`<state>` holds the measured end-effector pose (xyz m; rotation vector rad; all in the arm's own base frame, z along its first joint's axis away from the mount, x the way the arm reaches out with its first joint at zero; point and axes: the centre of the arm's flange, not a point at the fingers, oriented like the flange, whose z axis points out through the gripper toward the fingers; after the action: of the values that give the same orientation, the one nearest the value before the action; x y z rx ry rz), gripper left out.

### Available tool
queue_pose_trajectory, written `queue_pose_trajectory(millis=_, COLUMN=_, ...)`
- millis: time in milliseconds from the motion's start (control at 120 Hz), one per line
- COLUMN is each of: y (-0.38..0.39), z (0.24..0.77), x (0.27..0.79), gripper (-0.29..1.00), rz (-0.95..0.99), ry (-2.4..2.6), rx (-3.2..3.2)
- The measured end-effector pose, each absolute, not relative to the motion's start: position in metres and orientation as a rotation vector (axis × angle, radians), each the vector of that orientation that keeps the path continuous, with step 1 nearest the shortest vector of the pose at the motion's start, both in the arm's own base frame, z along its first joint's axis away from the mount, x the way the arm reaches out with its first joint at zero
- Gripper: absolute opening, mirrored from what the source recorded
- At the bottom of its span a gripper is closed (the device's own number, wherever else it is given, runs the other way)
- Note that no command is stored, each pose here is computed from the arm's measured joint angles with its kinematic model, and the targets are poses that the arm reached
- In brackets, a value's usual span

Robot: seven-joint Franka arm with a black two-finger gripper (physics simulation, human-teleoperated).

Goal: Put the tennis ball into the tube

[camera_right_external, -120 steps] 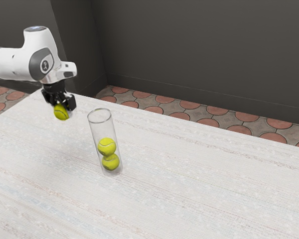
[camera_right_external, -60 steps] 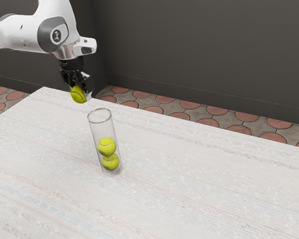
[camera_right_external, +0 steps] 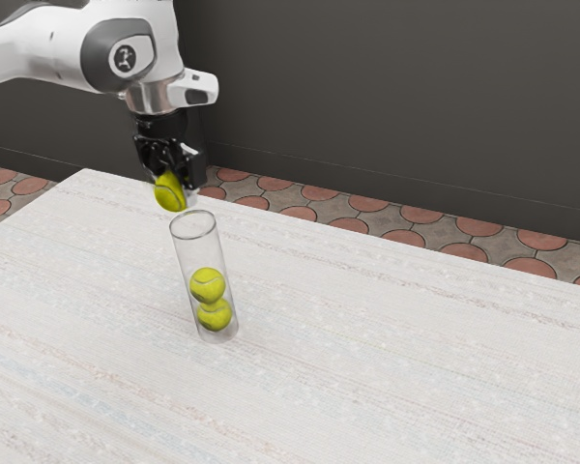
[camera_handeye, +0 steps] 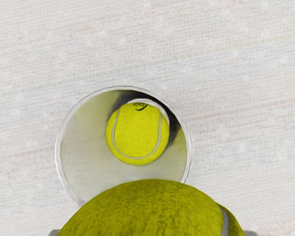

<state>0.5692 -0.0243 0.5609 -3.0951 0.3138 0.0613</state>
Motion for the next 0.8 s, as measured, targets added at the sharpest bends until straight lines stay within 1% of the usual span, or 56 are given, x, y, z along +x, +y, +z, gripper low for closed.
queue_pose_trajectory(millis=117, y=-0.037, z=0.541, x=0.578, gripper=0.36, rz=0.097, ry=0.31, rx=-3.1)
queue_pose_trajectory(millis=267, y=-0.015, z=0.526, x=0.582, gripper=0.36, rz=0.107, ry=0.213, rx=-3.108)
queue_pose_trajectory(millis=625, y=-0.015, z=0.507, x=0.591, gripper=0.36, rz=0.102, ry=0.154, rx=-3.117)
queue_pose_trajectory(millis=683, y=-0.015, z=0.508, x=0.591, gripper=0.39, rz=0.099, ry=0.146, rx=-3.118)
queue_pose_trajectory(millis=800, y=-0.015, z=0.509, x=0.592, gripper=0.5, rz=0.093, ry=0.134, rx=-3.12)
